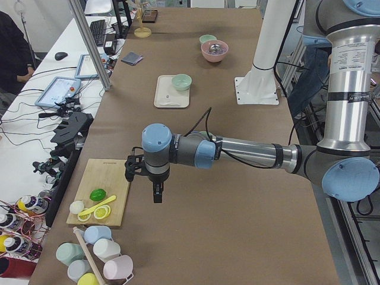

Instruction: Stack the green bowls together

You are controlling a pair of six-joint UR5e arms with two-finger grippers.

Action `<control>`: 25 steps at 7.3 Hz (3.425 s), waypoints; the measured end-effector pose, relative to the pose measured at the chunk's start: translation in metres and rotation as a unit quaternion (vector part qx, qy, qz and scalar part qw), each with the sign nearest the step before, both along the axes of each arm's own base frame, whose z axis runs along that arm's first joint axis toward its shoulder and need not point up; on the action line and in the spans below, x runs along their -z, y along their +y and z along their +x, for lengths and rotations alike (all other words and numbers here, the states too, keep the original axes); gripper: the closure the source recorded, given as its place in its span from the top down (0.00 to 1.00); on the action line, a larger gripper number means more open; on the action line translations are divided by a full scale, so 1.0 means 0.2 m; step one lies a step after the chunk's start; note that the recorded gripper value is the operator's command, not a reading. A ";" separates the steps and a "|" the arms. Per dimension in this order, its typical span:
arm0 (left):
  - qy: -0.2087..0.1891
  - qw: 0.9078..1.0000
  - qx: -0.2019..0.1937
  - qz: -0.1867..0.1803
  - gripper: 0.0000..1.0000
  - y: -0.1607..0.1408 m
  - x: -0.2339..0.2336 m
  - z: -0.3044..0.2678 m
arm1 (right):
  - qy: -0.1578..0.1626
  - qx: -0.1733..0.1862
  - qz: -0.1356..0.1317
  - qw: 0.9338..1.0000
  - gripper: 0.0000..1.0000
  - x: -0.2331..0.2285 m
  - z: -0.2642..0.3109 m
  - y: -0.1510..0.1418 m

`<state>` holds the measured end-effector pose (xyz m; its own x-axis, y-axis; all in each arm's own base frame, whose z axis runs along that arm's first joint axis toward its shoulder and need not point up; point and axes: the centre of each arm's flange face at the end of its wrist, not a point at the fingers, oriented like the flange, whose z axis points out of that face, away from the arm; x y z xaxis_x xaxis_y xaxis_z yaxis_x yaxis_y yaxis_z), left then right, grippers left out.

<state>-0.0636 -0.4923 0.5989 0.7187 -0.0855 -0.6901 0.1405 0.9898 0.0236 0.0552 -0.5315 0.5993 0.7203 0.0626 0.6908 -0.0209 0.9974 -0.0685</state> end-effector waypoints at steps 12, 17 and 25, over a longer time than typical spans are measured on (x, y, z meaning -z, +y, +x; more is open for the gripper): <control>0.019 0.987 -0.087 0.133 0.98 -0.14 0.31 0.49 | -0.001 -0.003 -0.001 1.000 1.00 0.01 0.00 -0.02; 0.096 0.984 -0.114 0.103 0.98 -0.11 0.46 1.03 | -0.004 -0.011 -0.008 1.000 1.00 0.02 -0.01 -0.03; 0.125 0.980 -0.140 0.062 0.93 0.48 0.19 1.48 | -0.004 -0.014 -0.007 1.000 1.00 0.07 -0.02 -0.07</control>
<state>0.2316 -0.3965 0.5610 0.5088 0.1866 -0.8404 -0.1194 0.9821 0.1458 0.0505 -0.5458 0.5851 0.7126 0.0922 0.6954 -0.0474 0.9954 -0.0834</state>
